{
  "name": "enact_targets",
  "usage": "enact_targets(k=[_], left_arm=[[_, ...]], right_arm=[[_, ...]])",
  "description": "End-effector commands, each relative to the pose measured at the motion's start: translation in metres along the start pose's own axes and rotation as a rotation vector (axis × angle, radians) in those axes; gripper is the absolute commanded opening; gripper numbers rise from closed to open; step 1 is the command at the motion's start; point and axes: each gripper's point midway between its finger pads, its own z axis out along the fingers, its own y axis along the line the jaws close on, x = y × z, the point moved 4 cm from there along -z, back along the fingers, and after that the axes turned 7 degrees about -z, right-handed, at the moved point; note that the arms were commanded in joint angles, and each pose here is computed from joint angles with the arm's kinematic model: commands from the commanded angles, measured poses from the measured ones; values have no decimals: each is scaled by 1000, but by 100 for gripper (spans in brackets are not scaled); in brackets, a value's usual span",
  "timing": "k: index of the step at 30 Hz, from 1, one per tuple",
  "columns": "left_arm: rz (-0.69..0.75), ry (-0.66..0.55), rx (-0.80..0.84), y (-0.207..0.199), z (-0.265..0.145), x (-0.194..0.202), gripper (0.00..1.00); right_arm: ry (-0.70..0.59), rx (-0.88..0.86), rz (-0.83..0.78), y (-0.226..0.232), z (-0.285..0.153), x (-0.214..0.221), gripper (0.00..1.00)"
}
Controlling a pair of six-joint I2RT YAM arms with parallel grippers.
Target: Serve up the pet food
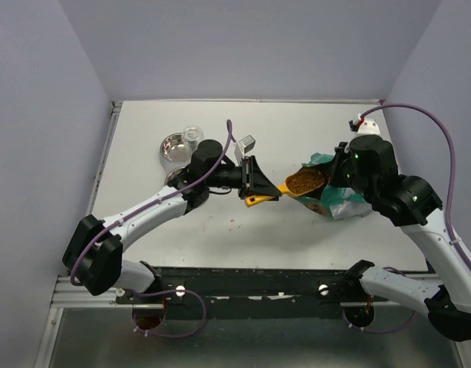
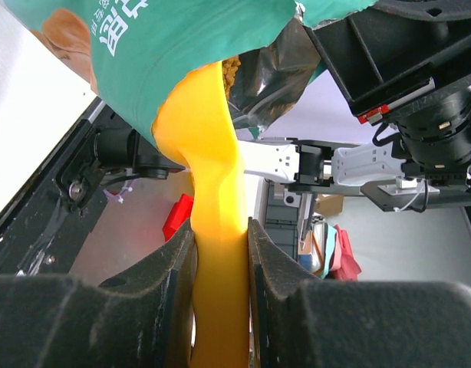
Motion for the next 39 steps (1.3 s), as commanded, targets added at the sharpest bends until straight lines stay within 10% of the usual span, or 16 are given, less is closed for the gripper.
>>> enact_targets(k=[1, 39], left_arm=[[28, -94, 104, -18, -11, -18, 0], [193, 32, 167, -26, -38, 21, 0]], right_arm=[[-91, -29, 38, 0, -15, -17, 0], [-93, -46, 28, 3, -11, -17, 0]])
